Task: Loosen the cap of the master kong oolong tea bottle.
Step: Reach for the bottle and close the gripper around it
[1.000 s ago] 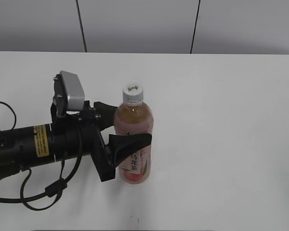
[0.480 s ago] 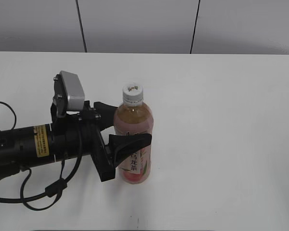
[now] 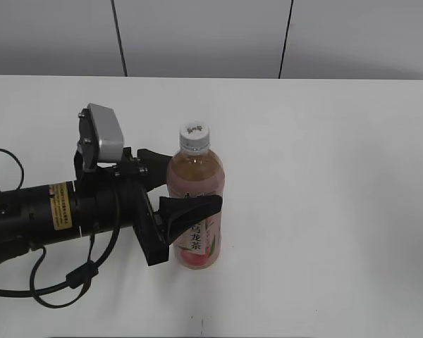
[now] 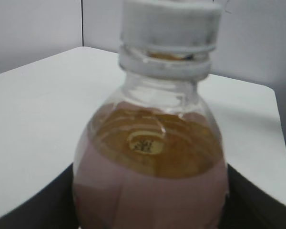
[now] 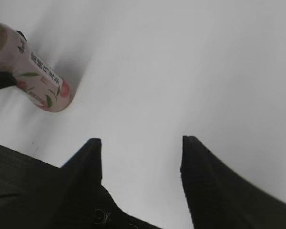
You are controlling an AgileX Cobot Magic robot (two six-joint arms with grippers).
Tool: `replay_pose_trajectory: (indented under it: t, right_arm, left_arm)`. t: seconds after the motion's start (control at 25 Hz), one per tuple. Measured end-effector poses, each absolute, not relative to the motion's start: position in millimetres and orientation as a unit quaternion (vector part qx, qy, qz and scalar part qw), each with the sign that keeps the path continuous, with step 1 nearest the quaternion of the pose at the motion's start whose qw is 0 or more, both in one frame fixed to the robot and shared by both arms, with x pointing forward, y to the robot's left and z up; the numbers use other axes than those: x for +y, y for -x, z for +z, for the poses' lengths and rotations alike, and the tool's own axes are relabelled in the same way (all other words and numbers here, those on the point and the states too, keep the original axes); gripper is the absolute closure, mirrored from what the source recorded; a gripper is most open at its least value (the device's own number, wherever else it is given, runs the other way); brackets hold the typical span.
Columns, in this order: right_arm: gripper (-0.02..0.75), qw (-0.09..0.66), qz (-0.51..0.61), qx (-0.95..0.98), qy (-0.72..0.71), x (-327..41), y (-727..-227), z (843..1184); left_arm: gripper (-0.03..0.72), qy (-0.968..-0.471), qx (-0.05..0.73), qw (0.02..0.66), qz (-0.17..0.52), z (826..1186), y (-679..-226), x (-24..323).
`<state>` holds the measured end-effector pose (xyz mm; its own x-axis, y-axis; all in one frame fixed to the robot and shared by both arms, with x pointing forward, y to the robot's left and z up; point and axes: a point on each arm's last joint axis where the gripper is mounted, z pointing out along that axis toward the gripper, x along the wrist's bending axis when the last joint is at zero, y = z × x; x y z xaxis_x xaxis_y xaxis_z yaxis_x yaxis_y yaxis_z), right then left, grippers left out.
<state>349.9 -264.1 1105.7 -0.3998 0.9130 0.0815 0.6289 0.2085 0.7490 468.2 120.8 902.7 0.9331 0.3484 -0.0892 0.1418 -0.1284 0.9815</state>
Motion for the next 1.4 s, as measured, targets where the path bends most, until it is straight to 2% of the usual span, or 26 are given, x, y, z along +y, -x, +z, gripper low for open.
replay_pose_trajectory:
  t: [0.4, 0.6, 0.76, 1.04, 1.4]
  right_arm:
    - [0.333, 0.135, 0.335, 0.827, -0.431, -233.5, -452.9, 1161.7]
    - [0.334, 0.086, 0.316, 0.87, -0.369, -192.9, -487.0, 1171.0]
    - [0.334, 0.076, 0.309, 0.893, -0.318, -152.7, -505.3, 1175.4]
    - [0.334, 0.049, 0.293, 0.901, -0.317, -91.3, -518.2, 1166.2]
    - [0.335, 0.018, 0.256, 0.893, -0.369, -49.9, -500.1, 1147.6]
  left_arm:
    - [0.226, -0.746, 0.165, 0.64, 0.081, 902.8, -468.3, 120.8]
    - [0.226, -0.746, 0.165, 0.64, 0.081, 902.8, -468.3, 120.8]
    - [0.226, -0.746, 0.165, 0.64, 0.081, 902.9, -468.3, 120.8]
    - [0.226, -0.746, 0.165, 0.64, 0.081, 902.9, -468.3, 120.8]
    - [0.226, -0.746, 0.166, 0.64, 0.082, 902.9, -468.5, 120.9]
